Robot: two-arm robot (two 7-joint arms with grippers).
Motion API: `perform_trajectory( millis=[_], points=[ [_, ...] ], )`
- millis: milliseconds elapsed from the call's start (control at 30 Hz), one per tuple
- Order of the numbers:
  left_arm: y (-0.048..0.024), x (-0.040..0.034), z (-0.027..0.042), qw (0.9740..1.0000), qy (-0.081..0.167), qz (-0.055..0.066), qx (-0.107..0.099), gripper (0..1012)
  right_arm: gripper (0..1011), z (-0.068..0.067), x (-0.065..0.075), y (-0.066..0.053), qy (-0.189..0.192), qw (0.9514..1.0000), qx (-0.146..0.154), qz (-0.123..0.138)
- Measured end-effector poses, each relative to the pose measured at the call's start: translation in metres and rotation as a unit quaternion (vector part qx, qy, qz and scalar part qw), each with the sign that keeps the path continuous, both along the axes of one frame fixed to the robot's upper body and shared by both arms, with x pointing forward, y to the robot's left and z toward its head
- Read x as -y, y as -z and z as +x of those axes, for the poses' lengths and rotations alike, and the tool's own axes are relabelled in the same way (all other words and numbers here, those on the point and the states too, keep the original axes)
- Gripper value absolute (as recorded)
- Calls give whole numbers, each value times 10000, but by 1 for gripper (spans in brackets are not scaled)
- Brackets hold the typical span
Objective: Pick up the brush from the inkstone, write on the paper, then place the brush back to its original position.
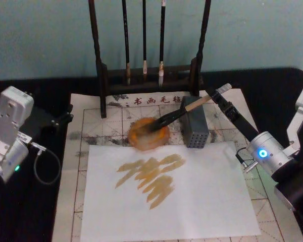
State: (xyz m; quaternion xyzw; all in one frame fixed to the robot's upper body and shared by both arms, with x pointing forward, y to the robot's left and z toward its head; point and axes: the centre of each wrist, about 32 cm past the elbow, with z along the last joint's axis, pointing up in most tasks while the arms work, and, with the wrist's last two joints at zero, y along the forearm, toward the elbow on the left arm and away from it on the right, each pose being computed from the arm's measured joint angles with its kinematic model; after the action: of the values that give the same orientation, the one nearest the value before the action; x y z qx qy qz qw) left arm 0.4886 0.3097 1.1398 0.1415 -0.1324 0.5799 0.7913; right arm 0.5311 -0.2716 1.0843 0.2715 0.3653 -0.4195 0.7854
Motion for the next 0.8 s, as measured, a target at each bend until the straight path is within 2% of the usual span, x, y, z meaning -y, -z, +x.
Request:
perform_trajectory(
  millis=[233, 267, 367, 400, 433, 467, 567, 800],
  points=[
    [0, 0, 0, 10000, 0, 0, 0, 1001, 456, 0, 0, 0, -1, 10000, 0, -1],
    [0, 0, 0, 10000, 0, 0, 0, 1001, 397, 0, 0, 0, -1, 10000, 0, -1],
    [0, 0, 0, 10000, 0, 0, 0, 1001, 340, 0, 0, 0, -1, 10000, 0, -2],
    [0, 0, 0, 10000, 0, 0, 0, 1001, 272, 0, 0, 0, 0, 10000, 0, -2],
    [0, 0, 0, 10000, 0, 0, 0, 1001, 272, 0, 0, 0, -1, 10000, 0, -2],
    [0, 0, 0, 10000, 0, 0, 0, 1001, 215, 0, 0, 0, -1, 10000, 0, -2],
    [0, 0, 0, 10000, 0, 0, 0, 1001, 172, 0, 0, 0, -1, 10000, 0, -2],
    [0, 0, 0, 10000, 0, 0, 0, 1001, 172, 0, -1, 0, -1, 10000, 0, -1]
  ],
)
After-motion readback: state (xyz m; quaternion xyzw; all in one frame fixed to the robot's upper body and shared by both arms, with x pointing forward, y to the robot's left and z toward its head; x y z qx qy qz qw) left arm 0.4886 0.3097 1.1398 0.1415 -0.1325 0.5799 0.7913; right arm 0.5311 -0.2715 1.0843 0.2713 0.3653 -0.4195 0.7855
